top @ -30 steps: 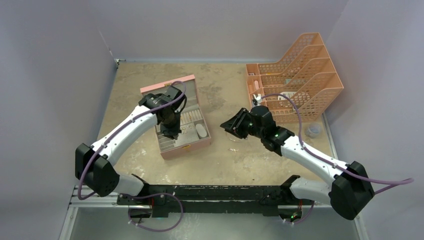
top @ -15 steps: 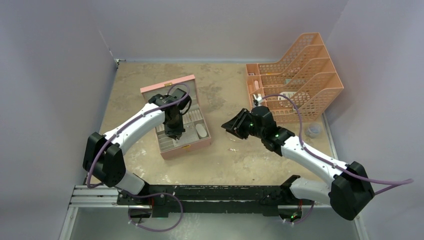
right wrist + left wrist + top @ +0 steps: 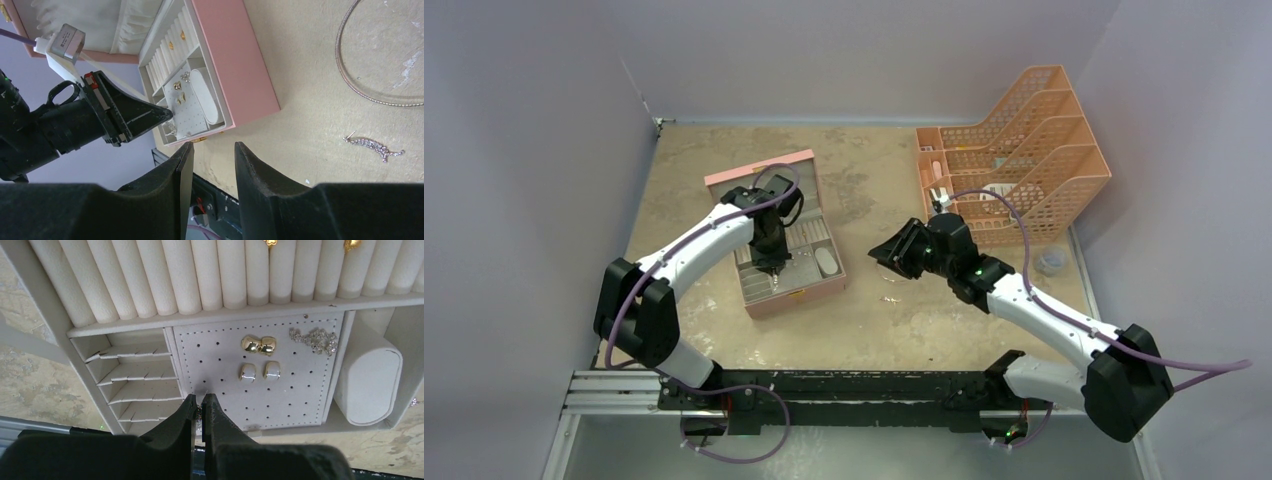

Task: Organize the mixed jewelry
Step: Place the jewelry in the jewelry box.

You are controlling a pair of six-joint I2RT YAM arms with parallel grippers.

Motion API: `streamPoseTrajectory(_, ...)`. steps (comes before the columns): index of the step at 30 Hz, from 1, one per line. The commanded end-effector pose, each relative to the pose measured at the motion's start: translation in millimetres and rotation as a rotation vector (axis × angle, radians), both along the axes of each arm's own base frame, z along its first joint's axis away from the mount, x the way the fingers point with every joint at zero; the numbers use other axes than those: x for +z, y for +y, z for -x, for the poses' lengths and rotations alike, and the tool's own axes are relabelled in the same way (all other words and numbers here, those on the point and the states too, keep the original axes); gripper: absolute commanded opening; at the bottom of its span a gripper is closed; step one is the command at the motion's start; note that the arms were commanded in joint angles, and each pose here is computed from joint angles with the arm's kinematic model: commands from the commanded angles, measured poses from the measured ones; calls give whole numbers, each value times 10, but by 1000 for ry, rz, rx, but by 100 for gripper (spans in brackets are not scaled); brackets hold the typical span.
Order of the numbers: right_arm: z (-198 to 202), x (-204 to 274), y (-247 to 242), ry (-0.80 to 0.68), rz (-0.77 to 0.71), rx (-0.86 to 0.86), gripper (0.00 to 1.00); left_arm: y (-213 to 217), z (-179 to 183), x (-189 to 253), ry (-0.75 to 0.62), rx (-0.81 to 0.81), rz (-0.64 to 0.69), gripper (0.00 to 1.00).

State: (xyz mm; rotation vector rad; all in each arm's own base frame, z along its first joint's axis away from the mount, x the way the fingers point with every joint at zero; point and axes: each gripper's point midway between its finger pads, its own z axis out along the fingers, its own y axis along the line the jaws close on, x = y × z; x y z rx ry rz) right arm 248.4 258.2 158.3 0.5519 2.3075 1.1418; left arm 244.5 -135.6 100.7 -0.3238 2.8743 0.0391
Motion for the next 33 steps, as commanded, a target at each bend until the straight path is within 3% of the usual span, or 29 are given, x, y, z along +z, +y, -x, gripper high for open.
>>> streamPoseTrajectory(1, -30, 84, -47, -43, 5, -11, 38, -13, -41, -53, -7, 3, 19, 0)
streamPoseTrajectory(12, -119, 227, -121, -95, 31, -53, 39, -39, -48, -75, 2, -11, 49, 1)
streamPoseTrajectory(22, -143, 266, -149, -123, 72, -43, 41, -38, -44, 63, -18, -26, 66, 20)
streamPoseTrajectory(33, -330, 436, -152, -259, 200, -1, 44, 0, -48, 447, -130, -30, 103, 28)
